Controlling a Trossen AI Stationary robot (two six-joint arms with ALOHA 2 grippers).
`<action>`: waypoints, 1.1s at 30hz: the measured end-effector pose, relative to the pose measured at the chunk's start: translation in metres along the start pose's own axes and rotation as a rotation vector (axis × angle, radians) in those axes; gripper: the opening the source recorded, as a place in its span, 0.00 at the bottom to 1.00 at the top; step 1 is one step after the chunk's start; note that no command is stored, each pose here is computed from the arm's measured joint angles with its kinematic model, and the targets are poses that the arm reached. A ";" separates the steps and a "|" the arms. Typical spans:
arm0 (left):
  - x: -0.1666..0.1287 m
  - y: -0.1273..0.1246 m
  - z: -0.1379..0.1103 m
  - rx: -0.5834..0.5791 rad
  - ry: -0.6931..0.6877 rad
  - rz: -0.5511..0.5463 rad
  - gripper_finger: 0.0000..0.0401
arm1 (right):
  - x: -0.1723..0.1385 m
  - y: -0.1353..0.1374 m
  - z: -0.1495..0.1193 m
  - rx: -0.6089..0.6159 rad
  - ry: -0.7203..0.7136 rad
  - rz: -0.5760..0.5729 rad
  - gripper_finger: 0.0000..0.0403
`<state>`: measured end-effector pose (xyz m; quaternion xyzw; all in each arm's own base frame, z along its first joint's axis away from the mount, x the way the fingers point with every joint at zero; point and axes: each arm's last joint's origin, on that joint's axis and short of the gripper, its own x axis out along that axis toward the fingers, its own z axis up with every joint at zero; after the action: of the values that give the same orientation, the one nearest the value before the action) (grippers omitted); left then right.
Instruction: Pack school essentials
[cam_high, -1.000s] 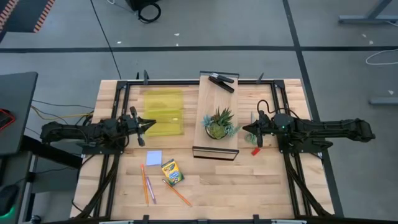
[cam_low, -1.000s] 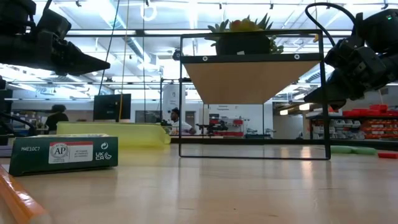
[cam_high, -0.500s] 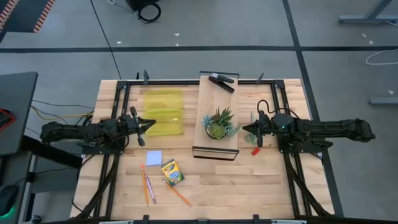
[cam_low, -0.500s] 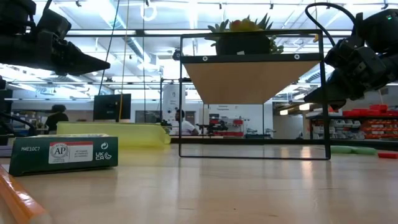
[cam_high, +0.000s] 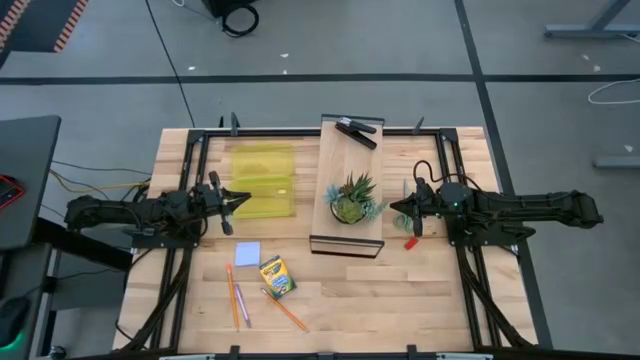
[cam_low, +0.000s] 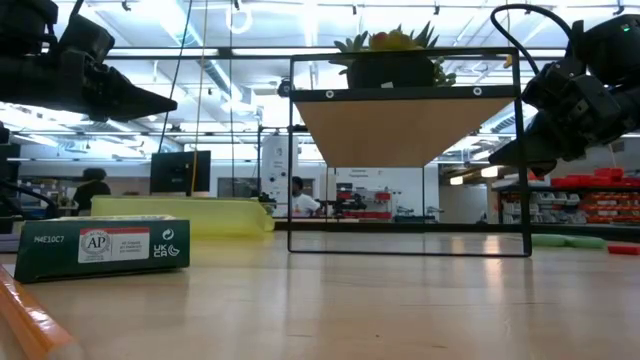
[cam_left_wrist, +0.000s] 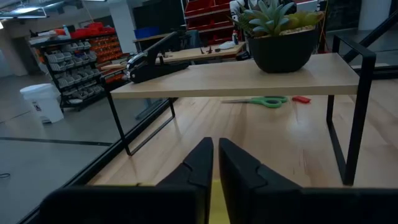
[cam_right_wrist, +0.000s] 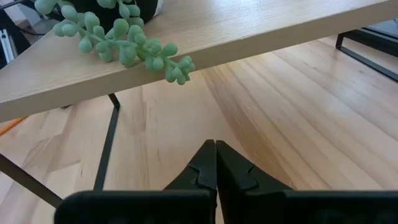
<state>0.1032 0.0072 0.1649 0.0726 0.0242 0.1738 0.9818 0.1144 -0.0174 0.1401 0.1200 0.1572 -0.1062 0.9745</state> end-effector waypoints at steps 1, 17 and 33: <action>0.000 0.000 0.000 0.000 0.000 0.000 0.10 | 0.000 0.000 0.000 0.000 0.000 0.000 0.02; 0.000 0.000 0.000 0.000 0.000 0.000 0.09 | 0.000 0.000 0.000 0.000 0.000 0.000 0.02; 0.000 0.000 0.000 0.000 0.000 0.000 0.08 | 0.000 0.000 0.000 0.000 0.000 0.000 0.02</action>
<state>0.1032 0.0072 0.1649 0.0726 0.0241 0.1740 0.9818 0.1144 -0.0173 0.1401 0.1199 0.1574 -0.1061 0.9745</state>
